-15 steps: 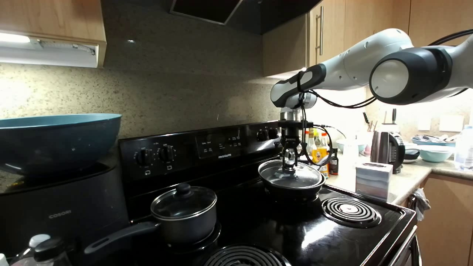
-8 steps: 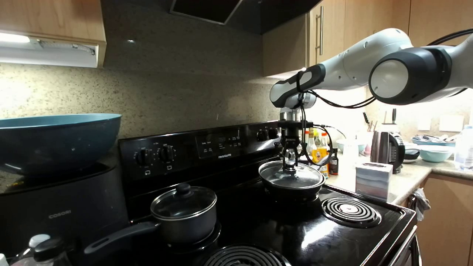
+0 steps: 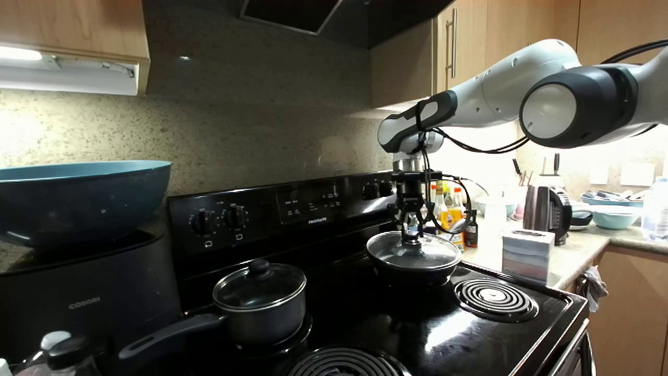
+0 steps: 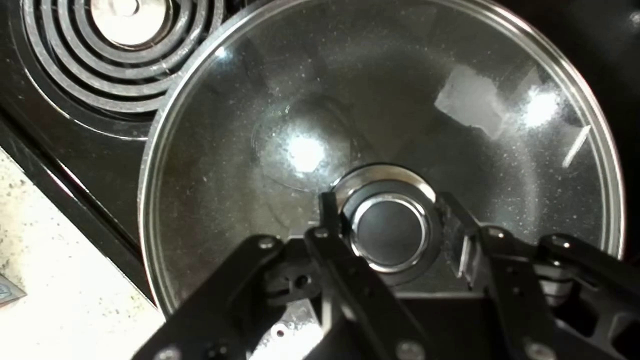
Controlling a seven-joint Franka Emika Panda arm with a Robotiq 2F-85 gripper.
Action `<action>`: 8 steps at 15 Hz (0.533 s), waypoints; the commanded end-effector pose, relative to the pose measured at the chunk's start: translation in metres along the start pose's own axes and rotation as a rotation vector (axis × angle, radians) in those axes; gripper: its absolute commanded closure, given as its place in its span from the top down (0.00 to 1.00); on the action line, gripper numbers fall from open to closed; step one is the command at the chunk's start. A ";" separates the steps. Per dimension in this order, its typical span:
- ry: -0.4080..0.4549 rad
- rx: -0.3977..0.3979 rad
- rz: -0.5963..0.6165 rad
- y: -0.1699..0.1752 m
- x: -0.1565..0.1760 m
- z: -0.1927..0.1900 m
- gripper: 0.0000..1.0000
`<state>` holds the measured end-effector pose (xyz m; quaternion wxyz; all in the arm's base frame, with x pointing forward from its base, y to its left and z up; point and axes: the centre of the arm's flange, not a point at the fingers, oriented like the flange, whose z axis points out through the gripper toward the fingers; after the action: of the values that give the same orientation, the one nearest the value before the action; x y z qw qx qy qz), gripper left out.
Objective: Cover the pan with the clear lid
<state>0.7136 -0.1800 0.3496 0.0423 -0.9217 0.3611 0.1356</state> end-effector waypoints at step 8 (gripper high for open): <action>0.025 -0.035 -0.027 -0.016 -0.025 -0.017 1.00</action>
<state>0.7169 -0.1613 0.3552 0.0354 -0.9271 0.3477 0.1357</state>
